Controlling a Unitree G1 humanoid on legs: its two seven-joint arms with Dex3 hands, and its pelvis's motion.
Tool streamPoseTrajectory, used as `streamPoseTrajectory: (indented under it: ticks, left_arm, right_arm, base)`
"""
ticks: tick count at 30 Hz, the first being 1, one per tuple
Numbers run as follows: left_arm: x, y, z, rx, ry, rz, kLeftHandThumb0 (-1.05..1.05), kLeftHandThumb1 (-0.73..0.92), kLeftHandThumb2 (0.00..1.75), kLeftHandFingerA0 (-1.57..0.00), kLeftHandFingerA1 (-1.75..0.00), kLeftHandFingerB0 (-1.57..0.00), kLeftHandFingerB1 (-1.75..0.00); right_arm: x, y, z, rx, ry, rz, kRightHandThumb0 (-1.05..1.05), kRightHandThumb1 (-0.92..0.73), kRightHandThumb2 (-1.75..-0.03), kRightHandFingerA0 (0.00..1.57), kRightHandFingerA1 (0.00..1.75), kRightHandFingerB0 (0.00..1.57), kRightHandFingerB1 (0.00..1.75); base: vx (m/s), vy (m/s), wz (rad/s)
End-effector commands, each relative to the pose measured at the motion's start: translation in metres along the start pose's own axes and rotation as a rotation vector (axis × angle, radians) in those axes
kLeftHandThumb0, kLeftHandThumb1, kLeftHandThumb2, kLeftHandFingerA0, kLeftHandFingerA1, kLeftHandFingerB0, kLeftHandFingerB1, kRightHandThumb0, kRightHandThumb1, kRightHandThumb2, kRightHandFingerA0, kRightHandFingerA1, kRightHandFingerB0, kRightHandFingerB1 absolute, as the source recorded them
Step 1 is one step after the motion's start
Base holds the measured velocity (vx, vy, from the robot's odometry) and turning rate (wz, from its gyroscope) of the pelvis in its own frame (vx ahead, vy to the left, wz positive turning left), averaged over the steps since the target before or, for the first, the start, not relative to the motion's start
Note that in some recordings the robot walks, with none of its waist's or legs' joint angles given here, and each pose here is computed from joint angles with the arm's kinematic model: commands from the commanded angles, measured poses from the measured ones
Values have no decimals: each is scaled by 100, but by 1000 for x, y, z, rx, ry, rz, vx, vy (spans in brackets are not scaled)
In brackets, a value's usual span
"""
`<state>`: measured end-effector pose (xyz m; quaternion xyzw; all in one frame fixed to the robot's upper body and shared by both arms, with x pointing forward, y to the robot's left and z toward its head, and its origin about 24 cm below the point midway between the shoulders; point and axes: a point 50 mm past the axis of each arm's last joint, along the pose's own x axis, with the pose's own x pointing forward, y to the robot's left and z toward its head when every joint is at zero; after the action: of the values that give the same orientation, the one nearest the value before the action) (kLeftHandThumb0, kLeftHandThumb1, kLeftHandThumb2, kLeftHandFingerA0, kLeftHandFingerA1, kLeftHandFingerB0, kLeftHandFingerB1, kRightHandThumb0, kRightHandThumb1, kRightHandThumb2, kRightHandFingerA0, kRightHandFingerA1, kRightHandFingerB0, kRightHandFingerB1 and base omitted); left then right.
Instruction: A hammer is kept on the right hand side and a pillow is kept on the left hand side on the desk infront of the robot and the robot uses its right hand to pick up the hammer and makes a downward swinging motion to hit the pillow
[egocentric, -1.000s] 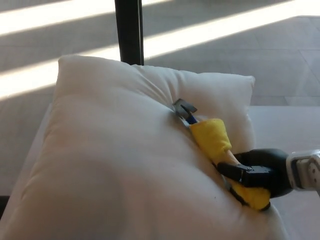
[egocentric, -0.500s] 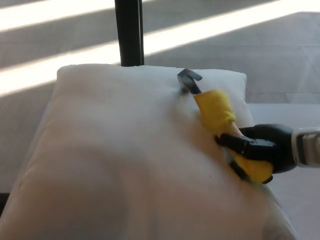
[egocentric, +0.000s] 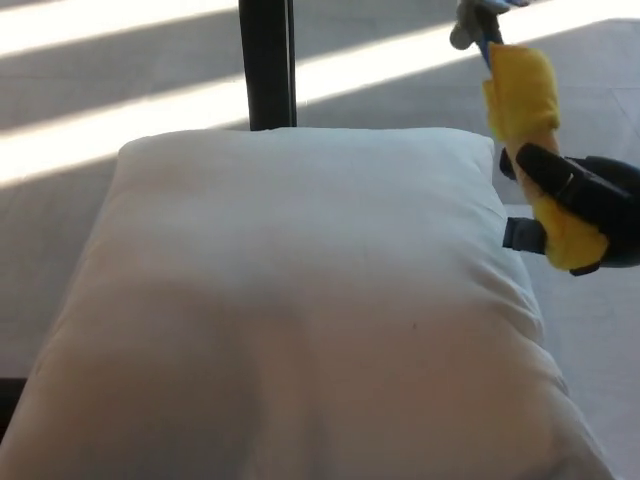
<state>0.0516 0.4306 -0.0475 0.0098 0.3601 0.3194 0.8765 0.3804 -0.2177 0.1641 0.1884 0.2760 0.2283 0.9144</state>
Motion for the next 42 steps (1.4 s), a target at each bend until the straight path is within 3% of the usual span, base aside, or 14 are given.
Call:
streamPoseTrajectory:
  ticks: [1, 7, 8, 13, 14, 15, 16, 17, 23, 24, 31, 33, 41, 42]
  left_arm:
    - [0, 7, 7, 3, -15, 16, -74, 89, 67, -74, -57, -80, -49]
    - [2, 5, 9, -22, -15, 19, -75, 89, 68, -78, -57, -78, -48]
    - [1, 7, 10, -17, -23, 5, -74, 90, 66, -73, -58, -77, -48]
    - [1, 9, 13, -26, -27, 26, -75, 90, 67, -74, -54, -79, -48]
    - [1, 9, 13, -28, -27, 25, -75, 90, 68, -75, -57, -78, -48]
    - [1, 9, 15, -31, -36, 22, -74, 90, 68, -77, -58, -79, -48]
    - [2, 9, 16, -32, -38, 22, -75, 90, 68, -78, -59, -80, -48]
    - [2, 9, 16, -34, -37, 23, -75, 90, 68, -78, -59, -80, -48]
    - [0, 11, 12, -33, -29, 11, -75, 90, 67, -70, -56, -77, -48]
    - [-1, 11, 12, -31, -34, 14, -75, 90, 67, -73, -59, -79, -49]
    - [-2, 13, 10, -23, -31, 29, -74, 90, 67, -72, -55, -76, -47]
    - [-2, 13, 8, -38, -26, 35, -75, 90, 67, -72, -56, -77, -48]
    - [-3, 14, 7, -49, -33, 22, -74, 90, 67, -70, -57, -75, -49]
    - [-3, 13, 8, -50, -28, 36, -74, 90, 67, -73, -55, -76, -48]
  right_arm:
    - [-15, -6, 16, 10, -58, -47, -36, -66, -107, 106, 175, 75, 175]
    - [-25, -36, -2, -167, -42, -356, -30, -70, -113, 100, 175, 71, 175]
    - [-26, -44, -10, -259, -24, -481, -27, -75, -98, 99, 175, 65, 175]
    - [-27, -58, -35, -671, 119, -706, -25, -71, -89, 93, 175, 66, 175]
    - [-27, -59, -38, -722, 136, -724, -25, -70, -88, 92, 175, 67, 169]
    - [-26, -63, -47, -870, 168, -787, -19, -68, -87, 108, 175, 71, 143]
    - [-26, -64, -51, -926, 173, -806, -22, -66, -91, 86, 175, 70, 152]
    - [-26, -65, -54, -956, 174, -810, -22, -66, -91, 86, 175, 70, 152]
    - [-26, -68, -63, -1037, 179, -849, -26, -61, -98, 83, 175, 62, 163]
    - [-27, -70, -63, -1016, 190, -884, -25, -60, -103, 83, 175, 66, 156]
    - [-31, -76, -57, -968, 151, -916, -26, -58, -104, 83, 175, 66, 158]
    - [-36, -78, -54, -921, 111, -914, -27, -56, -112, 91, 175, 74, 157]
    - [-41, -86, -47, -847, 72, -1001, -25, -54, -101, 89, 175, 69, 157]
    - [-41, -87, -49, -902, 79, -1016, -26, -60, -89, 86, 174, 61, 151]
  base:
    - [0, 0, 0]
    - [0, 0, 0]
    - [0, 0, 0]
    - [0, 0, 0]
    - [0, 0, 0]
    - [0, 0, 0]
    - [0, 0, 0]
    - [0, 0, 0]
    - [0, 0, 0]
    - [0, 0, 0]
    - [0, 0, 0]
    - [0, 0, 0]
    - [0, 0, 0]
    - [0, 0, 0]
